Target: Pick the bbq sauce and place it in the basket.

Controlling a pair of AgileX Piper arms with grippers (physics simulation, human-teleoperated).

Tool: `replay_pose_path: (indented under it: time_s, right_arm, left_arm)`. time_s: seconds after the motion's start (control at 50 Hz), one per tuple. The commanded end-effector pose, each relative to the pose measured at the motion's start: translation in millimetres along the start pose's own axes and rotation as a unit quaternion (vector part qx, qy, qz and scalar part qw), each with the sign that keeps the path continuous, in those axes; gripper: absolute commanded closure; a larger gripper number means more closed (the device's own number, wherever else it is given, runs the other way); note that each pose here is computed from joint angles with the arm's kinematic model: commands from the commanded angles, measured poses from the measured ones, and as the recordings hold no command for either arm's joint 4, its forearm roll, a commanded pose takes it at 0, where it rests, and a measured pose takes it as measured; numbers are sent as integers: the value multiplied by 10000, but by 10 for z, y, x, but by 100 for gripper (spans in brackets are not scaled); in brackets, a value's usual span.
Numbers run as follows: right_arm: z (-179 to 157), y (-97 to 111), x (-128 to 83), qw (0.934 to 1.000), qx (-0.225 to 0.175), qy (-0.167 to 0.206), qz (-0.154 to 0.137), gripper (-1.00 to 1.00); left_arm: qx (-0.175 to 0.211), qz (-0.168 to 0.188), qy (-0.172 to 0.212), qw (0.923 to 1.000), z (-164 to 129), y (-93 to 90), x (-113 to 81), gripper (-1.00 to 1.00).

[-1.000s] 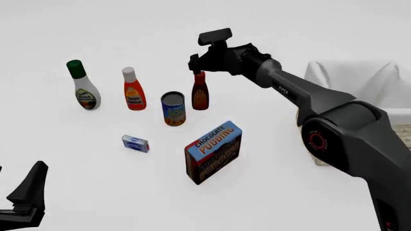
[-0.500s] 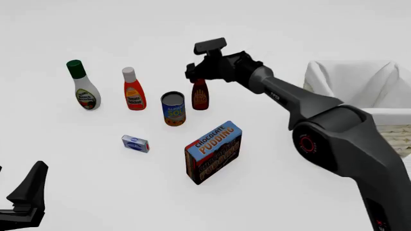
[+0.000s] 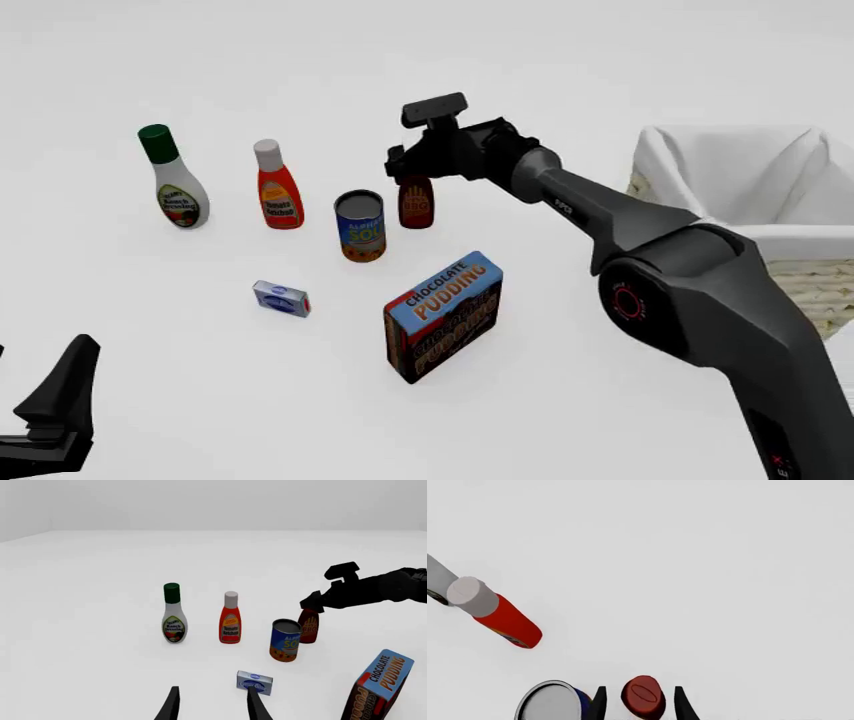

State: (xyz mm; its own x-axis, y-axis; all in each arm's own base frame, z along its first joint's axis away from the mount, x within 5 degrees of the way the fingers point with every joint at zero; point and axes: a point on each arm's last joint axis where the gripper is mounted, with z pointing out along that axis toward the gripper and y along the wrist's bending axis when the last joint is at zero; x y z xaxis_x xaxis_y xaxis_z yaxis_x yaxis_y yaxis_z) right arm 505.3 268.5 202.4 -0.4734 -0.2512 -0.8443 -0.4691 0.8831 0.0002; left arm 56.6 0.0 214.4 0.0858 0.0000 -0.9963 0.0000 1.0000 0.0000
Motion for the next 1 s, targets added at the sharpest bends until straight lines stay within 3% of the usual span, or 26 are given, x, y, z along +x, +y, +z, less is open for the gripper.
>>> replay_pose_path:
  time_s: [0.02, 0.32, 0.34, 0.7, 1.0]
  right_arm:
    - [66, -27, 77, 9999, 20, 107, -11, -100]
    - [110, -25, 131, 9999, 17, 159, -39, -100]
    - [107, -20, 130, 9999, 13, 154, -49, 100]
    - [83, -26, 123, 9998, 17, 125, -132, 100]
    - [-154, -31, -110, 9998, 25, -86, -202, 100]
  left_arm:
    - [0, 0, 0, 10000, 0, 0, 0, -100]
    - [0, 0, 0, 10000, 0, 0, 0, -100]
    - [0, 0, 0, 10000, 0, 0, 0, -100]
    - [0, 0, 0, 10000, 0, 0, 0, -100]
    - [0, 0, 0, 10000, 0, 0, 0, -100]
